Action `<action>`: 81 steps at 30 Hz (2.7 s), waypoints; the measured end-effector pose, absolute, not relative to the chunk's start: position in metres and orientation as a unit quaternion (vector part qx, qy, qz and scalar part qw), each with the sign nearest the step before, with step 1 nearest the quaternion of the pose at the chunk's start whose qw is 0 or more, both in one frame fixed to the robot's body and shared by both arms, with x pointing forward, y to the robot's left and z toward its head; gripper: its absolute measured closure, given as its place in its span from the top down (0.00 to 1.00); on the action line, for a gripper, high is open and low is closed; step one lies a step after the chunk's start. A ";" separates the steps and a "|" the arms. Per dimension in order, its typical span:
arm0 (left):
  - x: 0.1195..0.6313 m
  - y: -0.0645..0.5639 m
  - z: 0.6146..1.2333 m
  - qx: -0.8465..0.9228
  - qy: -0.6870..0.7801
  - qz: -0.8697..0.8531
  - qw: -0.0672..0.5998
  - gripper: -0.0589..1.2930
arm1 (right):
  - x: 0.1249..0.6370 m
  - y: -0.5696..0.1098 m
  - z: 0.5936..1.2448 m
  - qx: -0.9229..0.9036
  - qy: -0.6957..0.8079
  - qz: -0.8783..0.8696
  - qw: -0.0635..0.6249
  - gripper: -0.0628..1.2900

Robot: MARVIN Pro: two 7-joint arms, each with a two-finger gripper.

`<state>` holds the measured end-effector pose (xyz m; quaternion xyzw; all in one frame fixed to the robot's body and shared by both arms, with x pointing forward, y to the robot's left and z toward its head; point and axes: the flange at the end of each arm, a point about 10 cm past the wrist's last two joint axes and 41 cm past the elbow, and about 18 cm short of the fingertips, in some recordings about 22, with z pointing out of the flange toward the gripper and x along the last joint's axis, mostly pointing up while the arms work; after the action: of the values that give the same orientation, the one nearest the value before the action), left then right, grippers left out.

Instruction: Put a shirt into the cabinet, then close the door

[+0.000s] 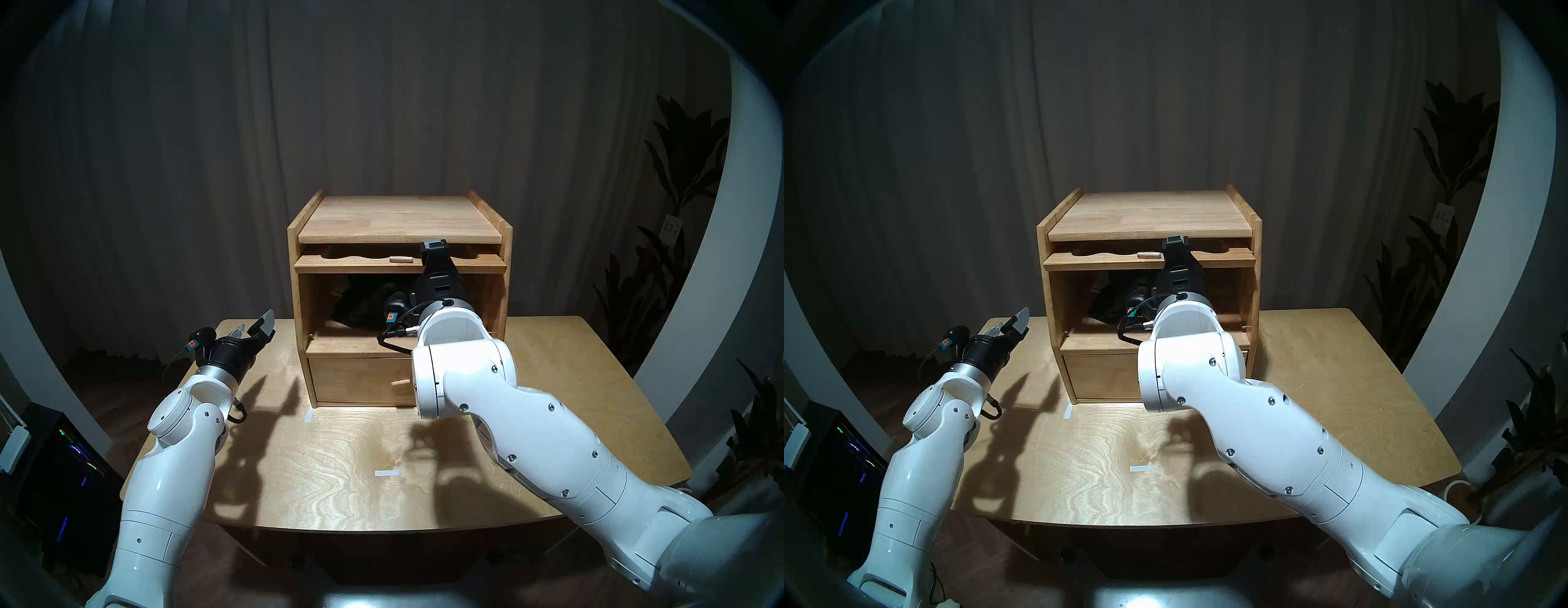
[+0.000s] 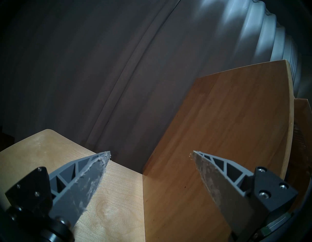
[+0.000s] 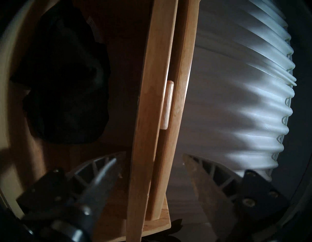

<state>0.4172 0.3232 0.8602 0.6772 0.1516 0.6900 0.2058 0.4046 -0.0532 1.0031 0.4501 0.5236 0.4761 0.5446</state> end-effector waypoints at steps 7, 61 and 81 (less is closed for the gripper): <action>0.416 0.328 0.860 0.678 0.148 0.693 0.197 0.94 | 0.413 -0.059 0.994 0.464 0.516 0.483 0.534 0.71; 0.397 0.327 0.862 0.675 0.137 0.695 0.206 0.94 | 0.369 -0.052 0.984 0.483 0.486 0.501 0.528 0.10; 0.382 0.322 0.855 0.683 0.129 0.688 0.210 0.94 | 0.341 -0.047 0.981 0.493 0.484 0.496 0.526 0.08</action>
<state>0.3817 0.3220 0.8545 0.6830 0.1285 0.6877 0.2097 0.3413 -0.0475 0.9806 0.4934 0.4837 0.4961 0.5258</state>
